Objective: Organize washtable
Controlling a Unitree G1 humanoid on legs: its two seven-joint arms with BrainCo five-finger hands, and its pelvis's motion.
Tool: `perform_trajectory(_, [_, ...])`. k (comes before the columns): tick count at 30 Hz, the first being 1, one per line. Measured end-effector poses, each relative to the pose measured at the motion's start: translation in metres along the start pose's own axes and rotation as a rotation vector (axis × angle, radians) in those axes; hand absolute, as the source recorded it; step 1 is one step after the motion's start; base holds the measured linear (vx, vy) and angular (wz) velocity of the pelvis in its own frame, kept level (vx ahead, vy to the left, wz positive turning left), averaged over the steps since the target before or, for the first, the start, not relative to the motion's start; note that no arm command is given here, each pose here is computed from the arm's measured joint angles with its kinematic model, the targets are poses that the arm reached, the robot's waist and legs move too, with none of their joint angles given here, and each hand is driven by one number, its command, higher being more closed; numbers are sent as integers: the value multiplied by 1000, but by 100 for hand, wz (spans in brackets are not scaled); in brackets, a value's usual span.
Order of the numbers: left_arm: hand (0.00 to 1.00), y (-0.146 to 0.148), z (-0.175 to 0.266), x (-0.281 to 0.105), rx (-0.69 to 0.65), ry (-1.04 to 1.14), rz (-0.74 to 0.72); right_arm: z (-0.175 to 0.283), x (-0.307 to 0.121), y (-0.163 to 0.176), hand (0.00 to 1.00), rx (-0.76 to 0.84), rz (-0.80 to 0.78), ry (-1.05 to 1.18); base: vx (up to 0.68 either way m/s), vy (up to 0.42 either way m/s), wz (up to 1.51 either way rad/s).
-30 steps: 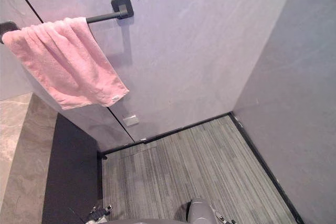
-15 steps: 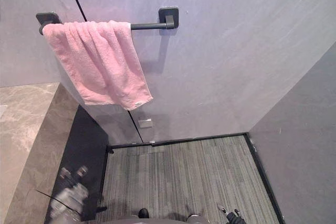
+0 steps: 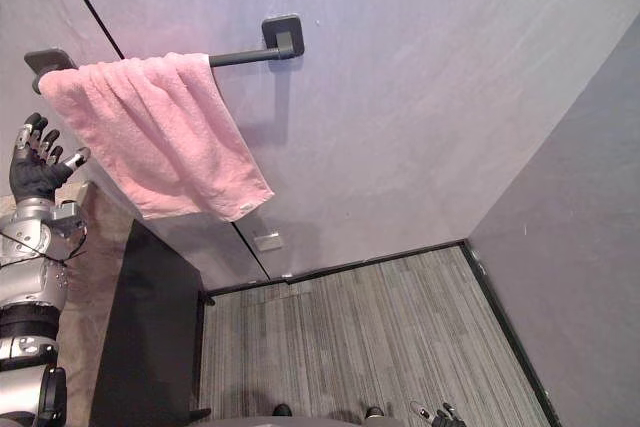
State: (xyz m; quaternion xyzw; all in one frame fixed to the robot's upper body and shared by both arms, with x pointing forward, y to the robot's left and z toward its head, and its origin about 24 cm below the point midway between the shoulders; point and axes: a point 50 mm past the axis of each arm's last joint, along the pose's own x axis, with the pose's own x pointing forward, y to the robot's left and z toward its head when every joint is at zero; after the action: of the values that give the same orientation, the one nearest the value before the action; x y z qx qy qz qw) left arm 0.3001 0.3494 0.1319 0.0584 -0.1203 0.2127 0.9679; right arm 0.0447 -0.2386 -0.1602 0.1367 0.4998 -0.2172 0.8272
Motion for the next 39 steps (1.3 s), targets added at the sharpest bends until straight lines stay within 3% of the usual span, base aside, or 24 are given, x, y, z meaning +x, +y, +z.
perform_trajectory(11, [0,-1,8,10,69,-1,-52,-7,-1,7,0,-17,17,17,-46,16,-7])
perform_trajectory(36, [0,9,13,26,105,34,-5,13,6,17,0,-77,50,-32,-4,0,-7])
perform_trajectory(37, [100,9,13,26,105,33,-6,13,6,18,0,-85,53,-32,-24,-9,-5])
perform_trajectory(39, [100,9,12,26,107,38,-8,13,6,18,0,-91,53,-32,-30,-9,-9])
